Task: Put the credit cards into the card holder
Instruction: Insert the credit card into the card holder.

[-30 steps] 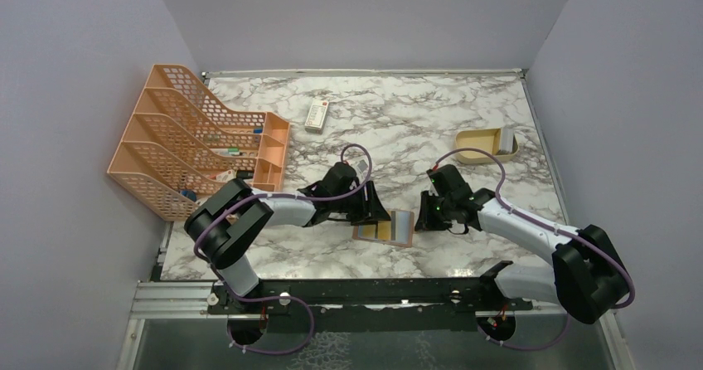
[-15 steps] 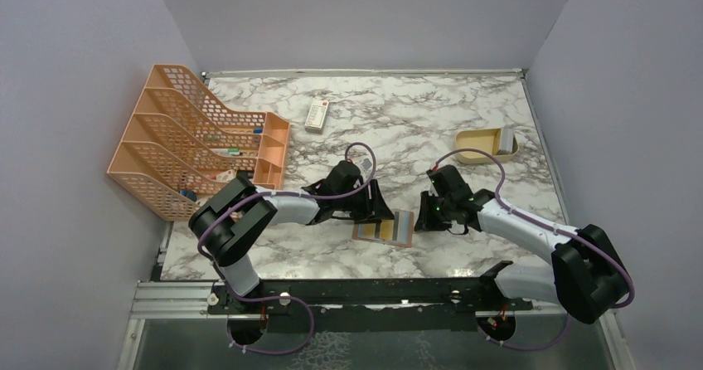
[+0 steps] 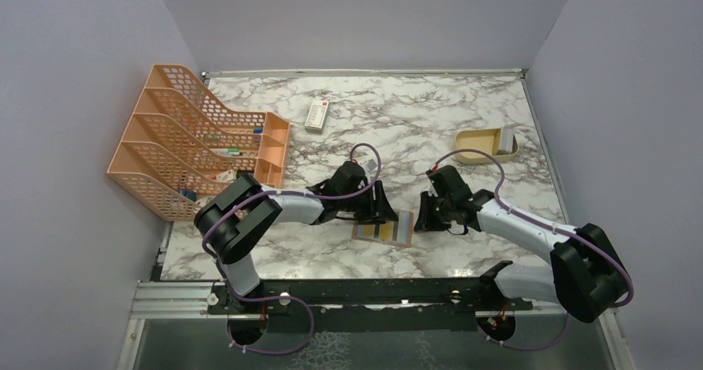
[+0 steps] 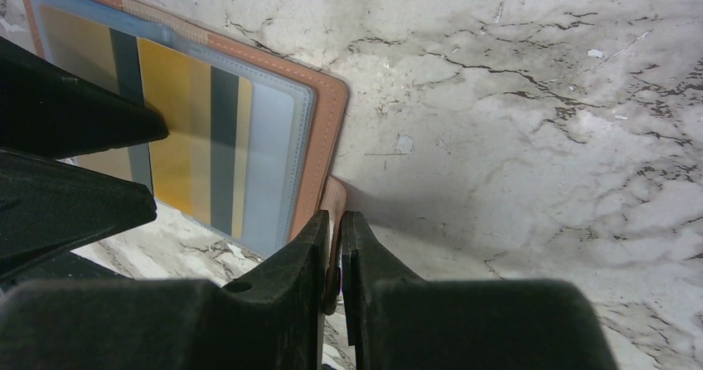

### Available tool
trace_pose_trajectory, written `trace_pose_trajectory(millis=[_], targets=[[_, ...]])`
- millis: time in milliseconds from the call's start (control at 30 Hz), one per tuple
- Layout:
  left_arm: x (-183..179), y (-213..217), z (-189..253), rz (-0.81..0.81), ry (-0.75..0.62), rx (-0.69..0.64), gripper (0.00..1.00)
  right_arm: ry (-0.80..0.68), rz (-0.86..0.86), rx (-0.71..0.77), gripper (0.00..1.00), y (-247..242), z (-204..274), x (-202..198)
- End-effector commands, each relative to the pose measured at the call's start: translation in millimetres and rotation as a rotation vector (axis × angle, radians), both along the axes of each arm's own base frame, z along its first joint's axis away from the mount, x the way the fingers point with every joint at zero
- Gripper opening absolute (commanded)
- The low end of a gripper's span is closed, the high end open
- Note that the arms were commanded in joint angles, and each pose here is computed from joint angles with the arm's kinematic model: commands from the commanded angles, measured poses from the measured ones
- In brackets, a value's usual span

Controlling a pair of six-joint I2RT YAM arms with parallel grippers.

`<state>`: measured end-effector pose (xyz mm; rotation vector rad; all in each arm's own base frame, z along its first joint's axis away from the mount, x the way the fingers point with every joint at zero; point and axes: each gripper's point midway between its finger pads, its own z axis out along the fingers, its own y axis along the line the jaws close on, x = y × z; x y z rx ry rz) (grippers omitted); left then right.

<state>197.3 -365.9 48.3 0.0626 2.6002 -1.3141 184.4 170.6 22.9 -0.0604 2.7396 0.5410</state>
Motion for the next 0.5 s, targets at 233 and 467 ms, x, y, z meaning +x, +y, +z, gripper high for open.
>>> trace_pose_trajectory(millis=[233,467], targets=[[6.3,1.7,18.6,0.001,-0.068,0.031,0.54,-0.017,0.018,0.025,0.11,6.2,0.1,0.6],[10.3,12.6,20.1,0.022,-0.105,0.091,0.57,-0.015,0.019,0.026,0.11,6.3,0.0,0.5]])
